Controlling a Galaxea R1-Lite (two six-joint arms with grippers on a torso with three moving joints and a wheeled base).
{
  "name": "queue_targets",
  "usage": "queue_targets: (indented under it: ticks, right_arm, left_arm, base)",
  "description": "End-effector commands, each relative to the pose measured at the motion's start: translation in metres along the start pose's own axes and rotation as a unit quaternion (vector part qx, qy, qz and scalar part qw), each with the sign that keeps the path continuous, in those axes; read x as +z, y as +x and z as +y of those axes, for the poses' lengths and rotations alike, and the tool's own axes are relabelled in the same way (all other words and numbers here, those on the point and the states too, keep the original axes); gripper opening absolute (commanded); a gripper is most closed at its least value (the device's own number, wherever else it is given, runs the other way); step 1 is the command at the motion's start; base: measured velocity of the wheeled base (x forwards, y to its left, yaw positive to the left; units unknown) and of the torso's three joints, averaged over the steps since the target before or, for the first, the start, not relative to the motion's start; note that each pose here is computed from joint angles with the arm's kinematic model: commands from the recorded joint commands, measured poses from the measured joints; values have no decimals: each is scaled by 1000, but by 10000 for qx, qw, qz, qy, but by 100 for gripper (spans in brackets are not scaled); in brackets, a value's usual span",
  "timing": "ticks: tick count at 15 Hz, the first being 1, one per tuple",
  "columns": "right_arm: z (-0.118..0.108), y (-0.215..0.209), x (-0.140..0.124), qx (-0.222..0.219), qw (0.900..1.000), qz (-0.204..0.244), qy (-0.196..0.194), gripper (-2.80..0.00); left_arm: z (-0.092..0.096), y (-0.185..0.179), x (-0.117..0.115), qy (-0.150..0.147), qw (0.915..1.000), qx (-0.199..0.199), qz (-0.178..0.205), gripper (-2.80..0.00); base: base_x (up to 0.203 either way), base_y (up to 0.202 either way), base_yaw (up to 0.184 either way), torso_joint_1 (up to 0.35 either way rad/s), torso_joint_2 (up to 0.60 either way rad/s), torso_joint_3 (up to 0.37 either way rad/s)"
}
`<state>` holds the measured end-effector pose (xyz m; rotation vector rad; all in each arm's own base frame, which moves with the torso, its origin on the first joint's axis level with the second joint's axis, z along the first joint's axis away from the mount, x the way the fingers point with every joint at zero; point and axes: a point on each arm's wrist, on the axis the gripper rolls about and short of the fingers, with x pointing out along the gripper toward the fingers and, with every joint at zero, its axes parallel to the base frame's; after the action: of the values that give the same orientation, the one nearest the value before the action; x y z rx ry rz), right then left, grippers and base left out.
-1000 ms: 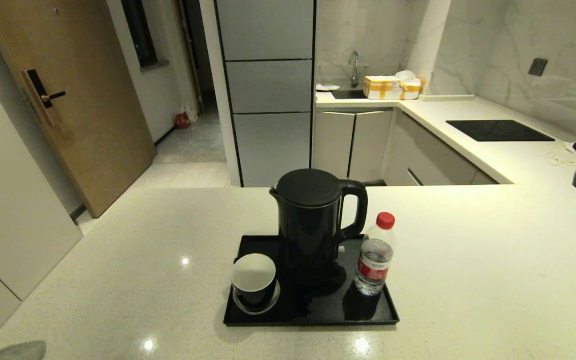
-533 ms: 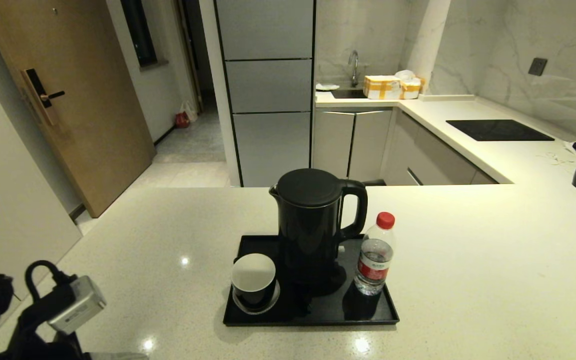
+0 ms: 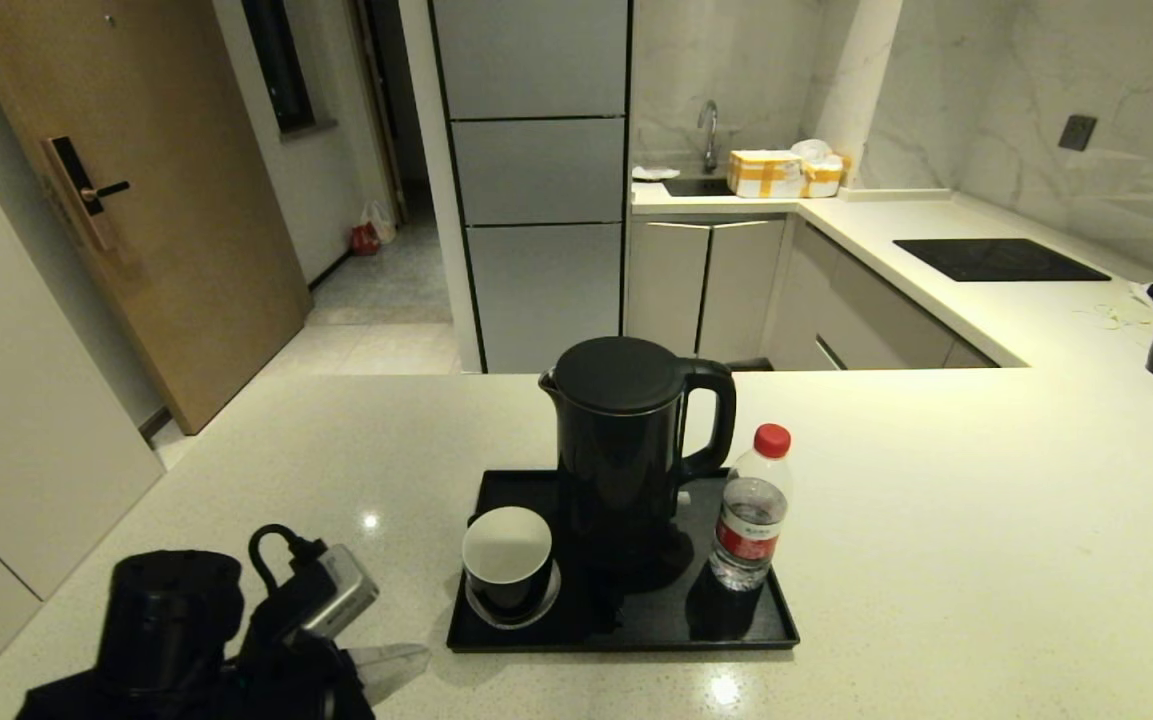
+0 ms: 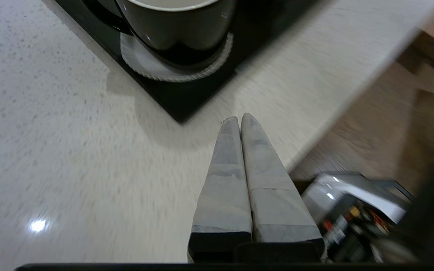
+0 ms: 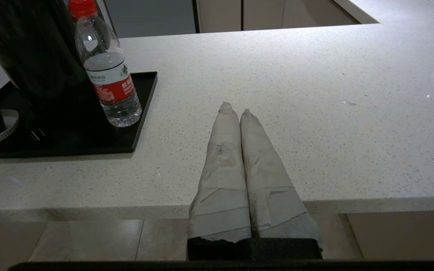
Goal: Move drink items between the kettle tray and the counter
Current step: Pick up the tea cup
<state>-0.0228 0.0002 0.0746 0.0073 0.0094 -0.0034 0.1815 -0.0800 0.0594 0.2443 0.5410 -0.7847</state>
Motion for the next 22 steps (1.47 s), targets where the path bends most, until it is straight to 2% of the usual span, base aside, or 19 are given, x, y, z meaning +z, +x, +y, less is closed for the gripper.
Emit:
queue_targets:
  ticks: [1, 3, 4, 5, 7, 11, 13, 14, 21, 22]
  right_arm:
    - [0, 0, 0, 2, 10000, 6, -5, -280]
    - [0, 0, 0, 2, 10000, 6, 2, -280]
    - [0, 0, 0, 2, 10000, 6, -5, -280]
    - [0, 0, 0, 2, 10000, 6, 2, -280]
    - [0, 0, 0, 2, 10000, 6, -5, -280]
    - [0, 0, 0, 2, 10000, 6, 2, -280]
    - [0, 0, 0, 2, 10000, 6, 2, -280]
    - [0, 0, 0, 2, 10000, 6, 2, -280]
    - [0, 0, 0, 2, 10000, 6, 2, -280]
    - [0, 0, 0, 2, 10000, 6, 2, -280]
  left_arm:
    - [-4, 48, -23, -7, 9994, 242, 256, -280]
    - [-15, 71, -30, -127, 9976, 610, 305, -280]
    - [-19, 76, -27, -309, 9968, 719, 147, -280]
    - [-22, 80, -17, -469, 9950, 864, -170, -280]
    - [-20, 84, -13, -501, 9928, 1052, -272, -280]
    - [-27, 79, -11, -515, 9904, 1253, -285, -280]
    - [-36, 70, -21, -496, 9919, 1171, -15, -280]
    - [-38, 67, -23, -476, 9916, 1203, 54, 0]
    - [-38, 65, -18, -512, 9890, 1381, -94, 0]
    - [-36, 69, -13, -556, 9856, 1585, -221, 0]
  base:
    - [0, 0, 0, 0, 0, 0]
    - [0, 0, 0, 0, 0, 0]
    - [0, 0, 0, 0, 0, 0]
    - [0, 0, 0, 0, 0, 0]
    - [0, 0, 0, 0, 0, 0]
    - [0, 0, 0, 0, 0, 0]
    - [0, 0, 0, 0, 0, 0]
    - [0, 0, 0, 0, 0, 0]
    - [0, 0, 0, 0, 0, 0]
    - [0, 0, 0, 0, 0, 0]
